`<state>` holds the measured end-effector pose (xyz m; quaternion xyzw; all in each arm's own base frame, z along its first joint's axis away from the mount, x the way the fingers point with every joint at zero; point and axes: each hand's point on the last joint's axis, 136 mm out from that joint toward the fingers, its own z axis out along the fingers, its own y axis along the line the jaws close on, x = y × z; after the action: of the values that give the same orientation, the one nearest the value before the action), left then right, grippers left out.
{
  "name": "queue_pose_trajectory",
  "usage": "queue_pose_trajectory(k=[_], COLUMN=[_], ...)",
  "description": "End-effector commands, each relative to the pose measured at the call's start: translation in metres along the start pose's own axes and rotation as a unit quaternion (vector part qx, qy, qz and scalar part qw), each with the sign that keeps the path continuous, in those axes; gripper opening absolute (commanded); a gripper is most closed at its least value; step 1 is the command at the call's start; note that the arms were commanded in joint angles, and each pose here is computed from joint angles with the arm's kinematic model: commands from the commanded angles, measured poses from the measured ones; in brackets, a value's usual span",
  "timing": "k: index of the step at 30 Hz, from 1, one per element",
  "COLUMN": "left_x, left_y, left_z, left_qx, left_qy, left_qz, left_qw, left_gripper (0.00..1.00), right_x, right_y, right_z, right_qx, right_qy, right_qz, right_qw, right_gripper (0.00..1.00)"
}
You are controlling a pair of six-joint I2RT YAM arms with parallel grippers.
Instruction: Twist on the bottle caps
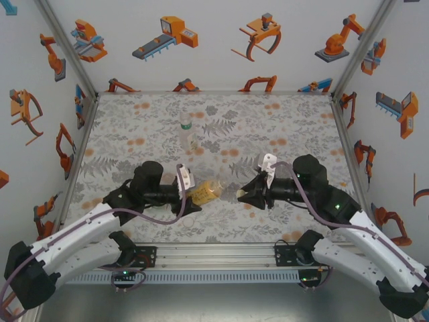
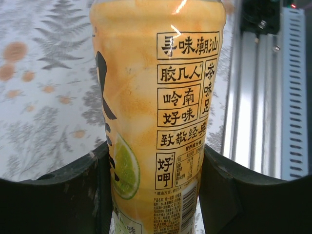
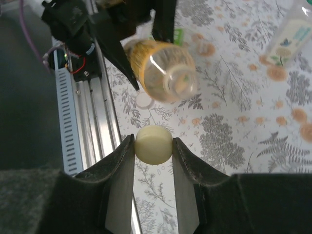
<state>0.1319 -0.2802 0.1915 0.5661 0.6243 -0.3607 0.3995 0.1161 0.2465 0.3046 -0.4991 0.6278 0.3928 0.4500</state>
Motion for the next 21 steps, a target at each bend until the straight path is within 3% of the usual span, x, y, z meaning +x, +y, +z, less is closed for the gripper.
queue_pose_trajectory(k=[1, 6, 21], left_x=[-0.02, -0.018, -0.034], left_y=[-0.023, -0.036, -0.06], left_z=[0.007, 0.018, 0.015], left_qx=[0.071, 0.106, 0.18], left_qy=[-0.01, 0.018, 0.002], left_qz=[0.046, 0.057, 0.061], left_qw=[0.996, 0.993, 0.982], left_gripper=[0.0, 0.0, 0.0], right_x=[0.002, 0.01, 0.009], right_y=[0.021, 0.031, 0.036], right_z=[-0.002, -0.003, -0.009], right_qx=[-0.059, -0.086, -0.078], right_qy=[0.001, -0.006, -0.041], right_qz=[-0.085, -0.151, -0.202], right_qw=[0.995, 0.985, 0.975], right_gripper=[0.0, 0.0, 0.0])
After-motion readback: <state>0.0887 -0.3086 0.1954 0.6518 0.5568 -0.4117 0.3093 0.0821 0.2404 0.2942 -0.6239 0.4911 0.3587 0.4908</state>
